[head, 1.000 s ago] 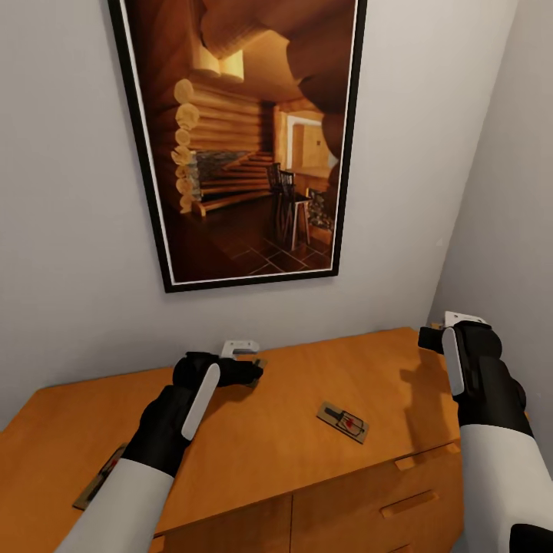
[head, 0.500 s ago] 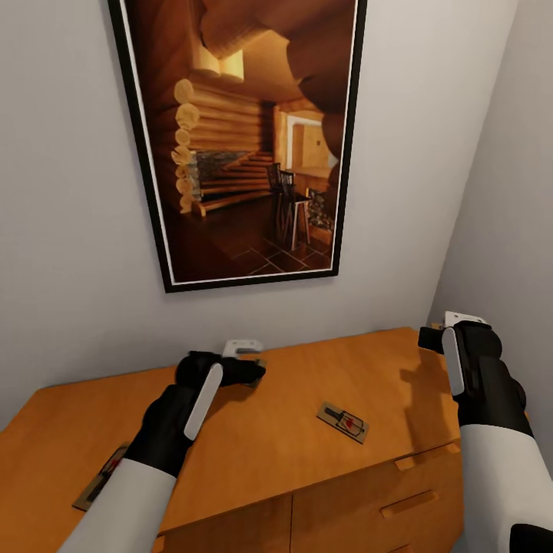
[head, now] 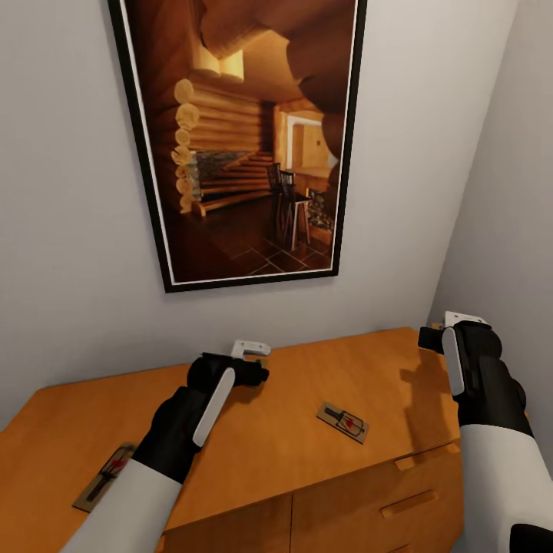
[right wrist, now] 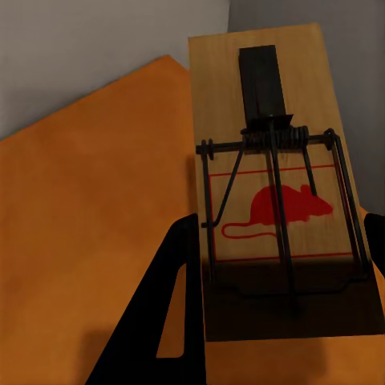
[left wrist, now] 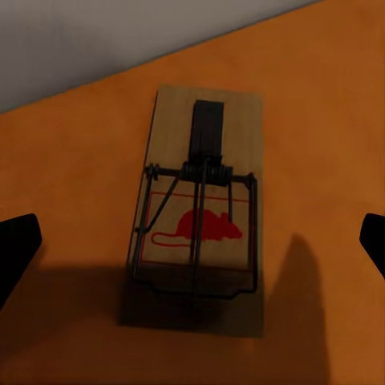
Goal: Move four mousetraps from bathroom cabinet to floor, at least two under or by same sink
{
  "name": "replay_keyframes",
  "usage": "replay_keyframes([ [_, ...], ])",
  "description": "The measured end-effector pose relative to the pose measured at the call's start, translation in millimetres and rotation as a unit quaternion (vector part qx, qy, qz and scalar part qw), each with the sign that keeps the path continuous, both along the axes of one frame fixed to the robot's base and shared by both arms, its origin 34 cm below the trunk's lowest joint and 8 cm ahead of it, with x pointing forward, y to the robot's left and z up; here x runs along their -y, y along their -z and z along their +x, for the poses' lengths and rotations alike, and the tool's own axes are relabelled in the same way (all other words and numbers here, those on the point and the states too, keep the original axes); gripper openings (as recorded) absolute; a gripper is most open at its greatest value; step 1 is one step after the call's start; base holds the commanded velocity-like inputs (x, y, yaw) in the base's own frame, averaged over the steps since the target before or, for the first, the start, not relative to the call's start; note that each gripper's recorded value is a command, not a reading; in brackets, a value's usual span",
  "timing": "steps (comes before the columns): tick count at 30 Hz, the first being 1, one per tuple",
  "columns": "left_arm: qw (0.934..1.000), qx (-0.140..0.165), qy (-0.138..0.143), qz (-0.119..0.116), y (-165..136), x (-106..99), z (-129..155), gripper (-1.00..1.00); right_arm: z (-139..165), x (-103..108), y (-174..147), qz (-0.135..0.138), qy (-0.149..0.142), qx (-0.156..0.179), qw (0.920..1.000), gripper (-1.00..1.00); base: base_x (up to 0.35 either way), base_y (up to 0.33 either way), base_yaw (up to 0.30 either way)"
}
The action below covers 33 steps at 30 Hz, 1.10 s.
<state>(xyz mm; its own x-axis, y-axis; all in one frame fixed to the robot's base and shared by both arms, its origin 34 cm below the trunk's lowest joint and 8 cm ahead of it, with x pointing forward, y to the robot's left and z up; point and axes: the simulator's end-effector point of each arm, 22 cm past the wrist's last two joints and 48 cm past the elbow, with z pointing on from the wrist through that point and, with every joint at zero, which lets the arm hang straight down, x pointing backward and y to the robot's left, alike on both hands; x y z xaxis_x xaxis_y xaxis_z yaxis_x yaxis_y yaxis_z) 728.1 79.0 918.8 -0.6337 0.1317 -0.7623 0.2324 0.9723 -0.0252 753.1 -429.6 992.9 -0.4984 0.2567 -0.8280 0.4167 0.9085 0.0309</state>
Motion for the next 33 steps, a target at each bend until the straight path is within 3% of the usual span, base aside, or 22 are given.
replay_keyframes([
  [9, 0.9998, 0.005, -0.005, 0.021, 0.2, -1.2, -0.4, 1.0, 0.0, 0.0, 0.0, 0.0, 0.0, 0.0, 1.0, -1.0, 0.0, 0.0, 0.0],
  [33, 0.9996, 0.005, -0.007, 0.026, 1.8, -2.5, -0.4, 1.0, 0.0, 0.0, 0.0, 0.0, 0.0, 0.0, 1.0, -1.0, 0.0, 0.0, 0.0],
])
